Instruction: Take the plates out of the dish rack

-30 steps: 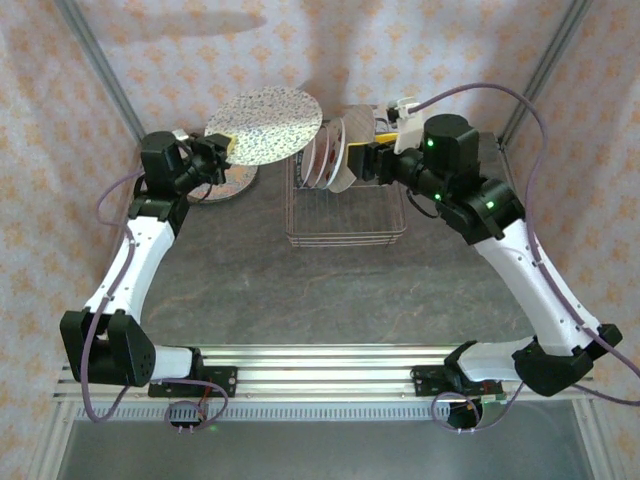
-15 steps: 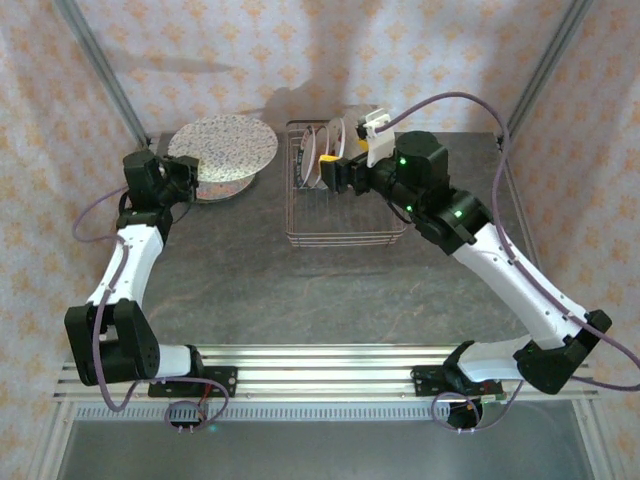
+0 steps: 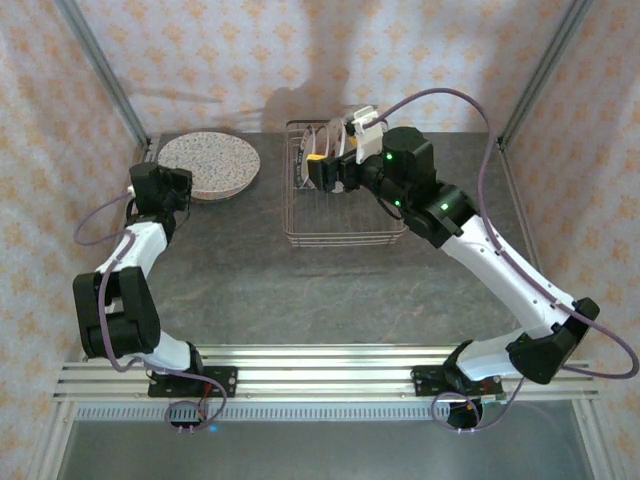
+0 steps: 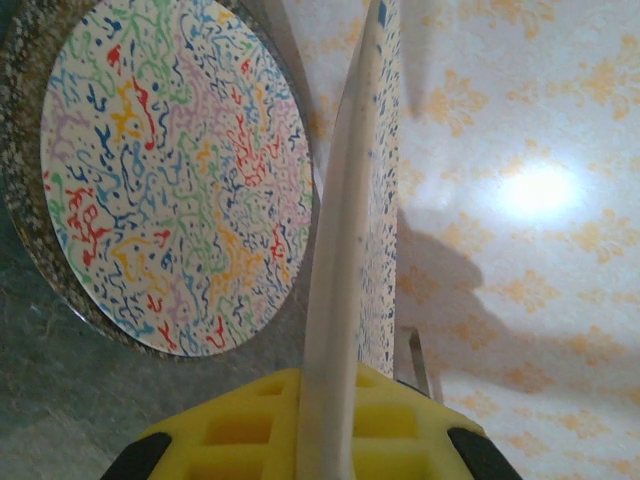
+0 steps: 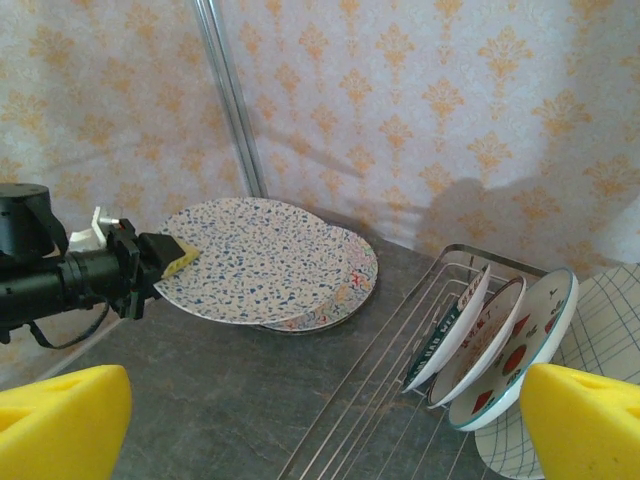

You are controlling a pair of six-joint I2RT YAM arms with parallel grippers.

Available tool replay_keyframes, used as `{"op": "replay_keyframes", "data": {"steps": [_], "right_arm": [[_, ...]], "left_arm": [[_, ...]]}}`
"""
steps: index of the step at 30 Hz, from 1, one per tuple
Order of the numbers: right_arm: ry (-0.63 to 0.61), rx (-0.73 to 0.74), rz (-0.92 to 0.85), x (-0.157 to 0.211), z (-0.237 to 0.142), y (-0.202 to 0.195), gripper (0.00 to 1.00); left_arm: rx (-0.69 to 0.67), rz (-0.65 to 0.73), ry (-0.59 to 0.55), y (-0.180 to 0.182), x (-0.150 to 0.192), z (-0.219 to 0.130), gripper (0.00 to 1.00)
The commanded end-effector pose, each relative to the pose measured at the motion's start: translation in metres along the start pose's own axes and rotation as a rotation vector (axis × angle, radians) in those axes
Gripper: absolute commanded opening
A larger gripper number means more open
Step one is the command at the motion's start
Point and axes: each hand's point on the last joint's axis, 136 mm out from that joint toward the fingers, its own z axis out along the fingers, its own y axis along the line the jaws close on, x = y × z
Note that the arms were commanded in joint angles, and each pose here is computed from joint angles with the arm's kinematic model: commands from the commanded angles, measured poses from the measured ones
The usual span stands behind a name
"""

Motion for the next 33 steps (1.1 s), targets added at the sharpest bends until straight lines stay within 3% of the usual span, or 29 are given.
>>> {"op": "replay_keyframes", "data": {"steps": [1, 14, 33], "right_arm": [[-0.036, -0.013, -0.012, -0.017, -0.006, 0.005, 0.99], [-0.026, -0.047, 0.012, -0.014, 0.002, 0.011, 0.99], [-0.015, -0.027, 0.03, -0.012, 0.001, 0.007, 0.99]], "left_arm": [[0.109, 0.044, -0.092, -0.025, -0.023, 0.003, 0.0], [0.082, 0.031, -0.117, -0.003, -0.037, 0.042, 0.0], [0.094, 0.023, -0.066, 0.008, -0.043, 0.091, 0.0]]}}
